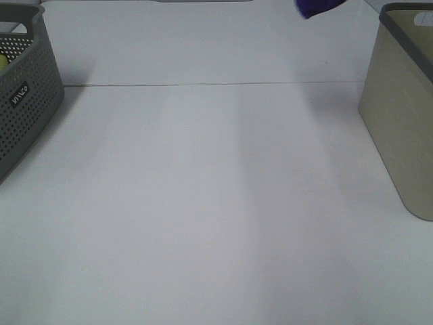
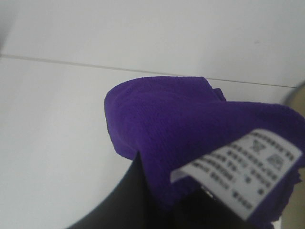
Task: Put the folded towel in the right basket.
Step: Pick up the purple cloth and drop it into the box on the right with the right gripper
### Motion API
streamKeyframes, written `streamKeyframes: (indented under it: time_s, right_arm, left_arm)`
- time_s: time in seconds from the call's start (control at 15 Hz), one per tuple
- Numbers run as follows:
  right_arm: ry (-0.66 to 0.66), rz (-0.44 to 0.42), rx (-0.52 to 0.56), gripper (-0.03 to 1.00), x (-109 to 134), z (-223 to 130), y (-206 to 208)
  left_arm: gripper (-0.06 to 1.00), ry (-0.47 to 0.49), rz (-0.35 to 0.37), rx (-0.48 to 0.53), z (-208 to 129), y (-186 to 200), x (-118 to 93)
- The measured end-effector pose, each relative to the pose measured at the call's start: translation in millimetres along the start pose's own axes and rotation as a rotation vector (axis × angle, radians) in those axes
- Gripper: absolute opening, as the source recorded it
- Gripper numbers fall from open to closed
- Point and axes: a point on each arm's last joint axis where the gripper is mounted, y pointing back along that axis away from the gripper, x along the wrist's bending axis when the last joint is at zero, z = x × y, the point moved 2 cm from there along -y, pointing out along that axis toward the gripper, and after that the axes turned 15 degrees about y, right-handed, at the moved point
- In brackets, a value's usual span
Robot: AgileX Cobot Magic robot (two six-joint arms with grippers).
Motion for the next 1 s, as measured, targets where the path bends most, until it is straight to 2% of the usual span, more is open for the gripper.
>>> streamKeyframes:
  time_s: [0.13,0.2,0.27,0.33,0.6,0.8,0.87,0.93,1.0]
  right_arm:
    - [-0.104,-0.113,-0.009,0.01,-62.0,-14.9,21.2]
    - [-0.191,-0.195,0.01,0.01,-110.1,-34.4,30.0]
    - [-0.207,-0.207,0.019,0.01,-118.9,-38.9,29.1]
    - [-0.265,-0.25,0.044,0.01,-148.7,-55.4,28.4]
    - [-0.346,-0.271,0.145,0.01,-190.6,-90.3,-6.5]
    - [-0.358,-0.249,0.186,0.03,-194.0,-99.0,-26.5]
    - [-0.361,-0.244,0.19,0.09,-194.1,-100.2,-29.1]
    - [-0.365,-0.239,0.214,0.42,-193.7,-105.7,-34.2]
    - [-0.366,-0.238,0.236,0.64,-193.6,-110.6,-38.0]
  left_arm:
    - [0.99,0.0,0.0,0.0,0.0,0.0,0.0]
    - [0.99,0.0,0.0,0.0,0.0,0.0,0.0]
    - [0.99,0.0,0.0,0.0,0.0,0.0,0.0]
    - [0.99,0.0,0.0,0.0,0.0,0.0,0.0]
    - [0.99,0.0,0.0,0.0,0.0,0.0,0.0]
    - [0.99,0.0,0.0,0.0,0.0,0.0,0.0]
    - [0.99,0.0,0.0,0.0,0.0,0.0,0.0]
    - [0.99,0.0,0.0,0.0,0.0,0.0,0.0]
    - [0.99,0.0,0.0,0.0,0.0,0.0,0.0]
